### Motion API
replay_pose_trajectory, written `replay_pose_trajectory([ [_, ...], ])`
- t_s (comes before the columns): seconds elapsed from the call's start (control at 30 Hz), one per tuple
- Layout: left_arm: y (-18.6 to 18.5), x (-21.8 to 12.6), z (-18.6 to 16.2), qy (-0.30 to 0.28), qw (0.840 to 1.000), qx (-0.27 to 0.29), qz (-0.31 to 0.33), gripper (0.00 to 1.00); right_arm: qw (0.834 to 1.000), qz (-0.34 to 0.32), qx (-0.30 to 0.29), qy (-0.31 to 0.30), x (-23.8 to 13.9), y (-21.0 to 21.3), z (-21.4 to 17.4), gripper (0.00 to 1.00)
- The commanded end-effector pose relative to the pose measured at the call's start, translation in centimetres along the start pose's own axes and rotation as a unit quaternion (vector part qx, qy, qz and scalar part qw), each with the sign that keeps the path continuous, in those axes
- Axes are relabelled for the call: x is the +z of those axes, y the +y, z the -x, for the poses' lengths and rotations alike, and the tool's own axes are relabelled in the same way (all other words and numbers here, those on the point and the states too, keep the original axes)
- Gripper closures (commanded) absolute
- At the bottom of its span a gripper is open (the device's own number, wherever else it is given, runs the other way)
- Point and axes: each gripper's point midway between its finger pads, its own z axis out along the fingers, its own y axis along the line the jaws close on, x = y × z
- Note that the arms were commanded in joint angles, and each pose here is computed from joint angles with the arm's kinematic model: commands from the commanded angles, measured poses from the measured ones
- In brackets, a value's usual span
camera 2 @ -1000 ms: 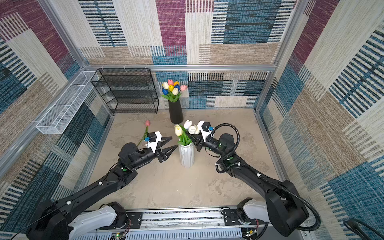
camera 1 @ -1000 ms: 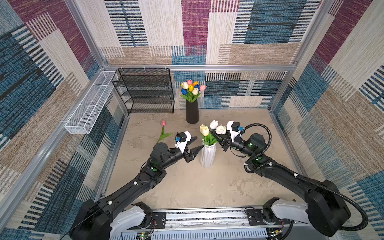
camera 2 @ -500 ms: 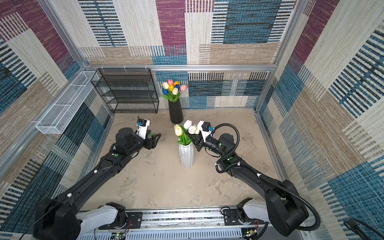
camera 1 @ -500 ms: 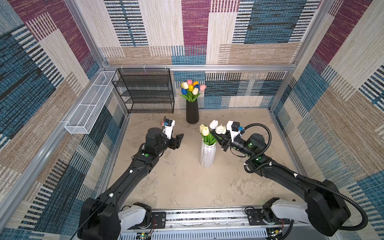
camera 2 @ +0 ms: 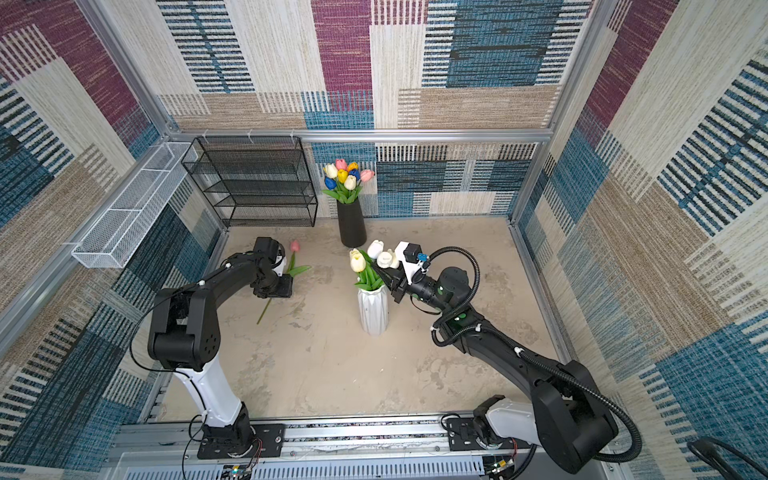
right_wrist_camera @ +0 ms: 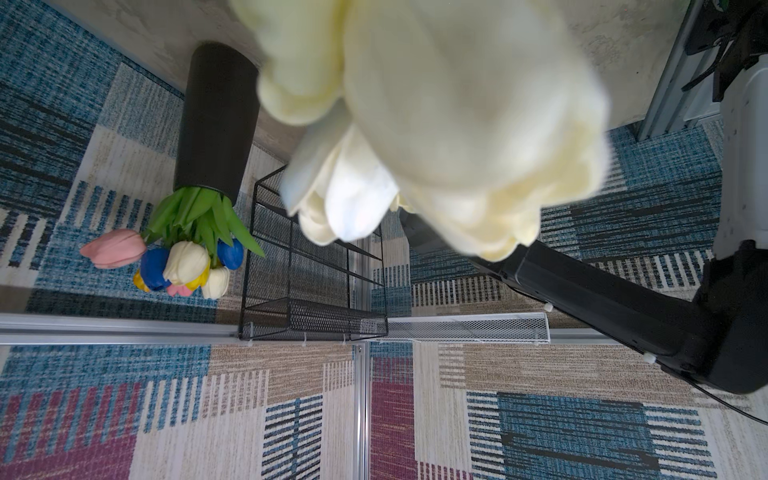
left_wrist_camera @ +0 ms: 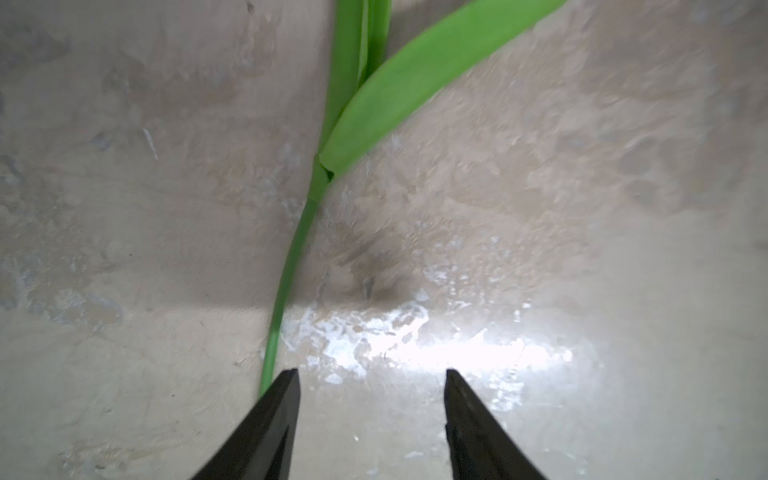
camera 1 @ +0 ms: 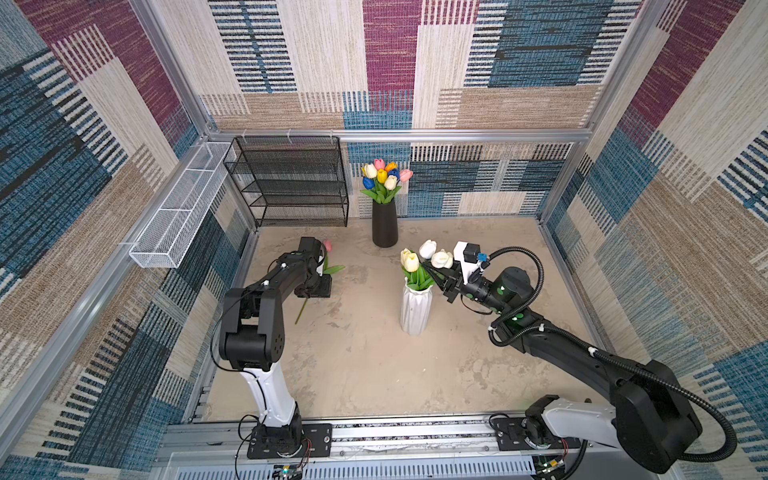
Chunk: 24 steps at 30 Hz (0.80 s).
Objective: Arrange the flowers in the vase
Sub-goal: 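Close the left gripper on the pink tulip stem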
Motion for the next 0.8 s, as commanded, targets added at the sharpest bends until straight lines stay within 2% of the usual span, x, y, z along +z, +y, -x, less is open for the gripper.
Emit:
replay_pose_trajectory([
  [0.0,1.1,0.9,-0.8,0.037,0.999,0.026,0.026,0.41,1.0,0.002,-0.011,-0.013,0.0,0.1,0.9,0.78],
  [0.13,2.4,1.3,-0.4,0.05,0.997,0.022,0.049,0.44,1.0,0.0,-0.013,-0.014,0.0,0.0,0.9,0.78],
  [0.3,2.6,0.3,0.5,0.033,0.998,0.03,0.047,0.44,1.0,-0.003,-0.016,-0.013,0.0,-0.1,0.9,0.78],
  [0.57,3.5,2.5,1.1,0.052,0.998,0.033,0.033,0.46,1.0,-0.003,-0.016,-0.012,0.0,-0.1,0.7,0.78],
  [0.67,4.0,3.3,1.1,0.06,0.997,0.034,0.036,0.56,1.0,-0.006,-0.019,-0.013,-0.1,-0.1,0.9,0.78],
  [0.77,3.6,3.7,1.0,0.064,0.997,0.036,0.025,0.75,1.0,-0.009,-0.022,-0.016,-0.3,-0.1,1.0,0.78],
])
